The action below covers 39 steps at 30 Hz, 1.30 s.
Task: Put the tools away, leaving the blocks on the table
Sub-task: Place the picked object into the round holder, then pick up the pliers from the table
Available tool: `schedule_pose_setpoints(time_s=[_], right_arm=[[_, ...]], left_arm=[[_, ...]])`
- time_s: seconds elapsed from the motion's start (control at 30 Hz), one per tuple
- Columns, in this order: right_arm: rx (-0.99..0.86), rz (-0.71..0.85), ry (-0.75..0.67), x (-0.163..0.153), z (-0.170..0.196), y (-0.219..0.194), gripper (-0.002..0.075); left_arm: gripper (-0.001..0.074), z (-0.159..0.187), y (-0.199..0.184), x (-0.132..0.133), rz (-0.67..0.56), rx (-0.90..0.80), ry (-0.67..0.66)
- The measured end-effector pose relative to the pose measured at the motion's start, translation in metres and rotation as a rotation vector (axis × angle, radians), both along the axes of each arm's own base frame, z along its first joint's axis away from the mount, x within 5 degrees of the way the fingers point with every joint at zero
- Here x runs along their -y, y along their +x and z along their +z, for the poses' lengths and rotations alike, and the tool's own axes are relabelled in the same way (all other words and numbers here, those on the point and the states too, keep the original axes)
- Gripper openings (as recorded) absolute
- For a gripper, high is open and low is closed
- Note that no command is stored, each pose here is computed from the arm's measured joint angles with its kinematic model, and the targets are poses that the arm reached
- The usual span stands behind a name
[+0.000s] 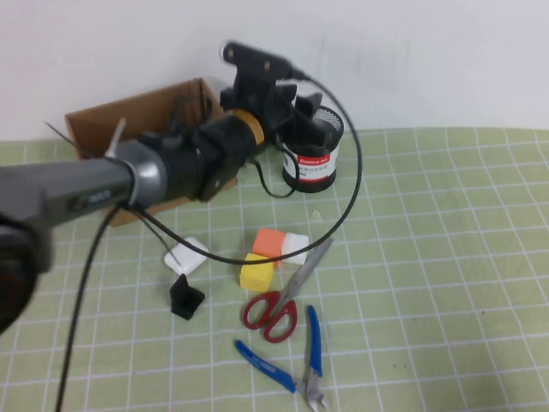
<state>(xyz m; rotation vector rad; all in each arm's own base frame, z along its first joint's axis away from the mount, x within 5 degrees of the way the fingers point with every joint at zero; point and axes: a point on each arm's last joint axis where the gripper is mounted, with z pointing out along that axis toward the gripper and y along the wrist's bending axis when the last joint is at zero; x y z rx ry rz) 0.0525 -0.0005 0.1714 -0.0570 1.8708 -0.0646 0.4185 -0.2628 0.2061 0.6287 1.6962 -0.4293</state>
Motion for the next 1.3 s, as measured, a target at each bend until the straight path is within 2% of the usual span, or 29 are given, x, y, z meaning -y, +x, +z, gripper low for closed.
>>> schedule_pose_setpoints(time_s=[0.13,0.2,0.33,0.47,0.57,0.67,0.73,0.87,1.0,1.23,1.3], right_arm=[[0.0,0.0,0.0,0.0,0.0,0.0,-0.0011],[0.0,0.0,0.0,0.0,0.0,0.0,-0.0011],[0.0,0.0,0.0,0.0,0.0,0.0,-0.0011],[0.0,0.0,0.0,0.0,0.0,0.0,-0.0011],[0.0,0.0,0.0,0.0,0.0,0.0,-0.0011],[0.0,0.0,0.0,0.0,0.0,0.0,-0.0011],[0.0,0.0,0.0,0.0,0.0,0.0,-0.0011],[0.0,0.0,0.0,0.0,0.0,0.0,-0.0011],[0.0,0.0,0.0,0.0,0.0,0.0,-0.0011],[0.0,0.0,0.0,0.0,0.0,0.0,-0.0011],[0.0,0.0,0.0,0.0,0.0,0.0,-0.0011]], left_arm=[[0.0109,0.04,-0.029,-0.001,0.03,-0.098,0.112],[0.0049,0.055,-0.045,-0.002,0.048,-0.166,0.187],[0.0008,0.071,-0.083,-0.008,0.084,-0.348,0.392],[0.0,0.068,-0.114,-0.014,0.049,-0.517,0.637],[-0.0001,0.062,-0.138,-0.019,-0.087,-0.639,0.875],[-0.0001,0.05,-0.16,-0.02,-0.348,-0.686,1.076],[-0.0001,0.04,-0.173,-0.019,-0.515,-0.685,1.149],[-0.0001,0.019,-0.188,-0.017,-0.717,-0.645,1.181],[0.0035,0.002,-0.188,-0.014,-0.805,-0.486,1.181],[0.0265,-0.013,-0.184,-0.007,-0.962,-0.287,1.226],[0.0298,-0.021,-0.182,-0.006,-1.006,-0.269,1.249]])
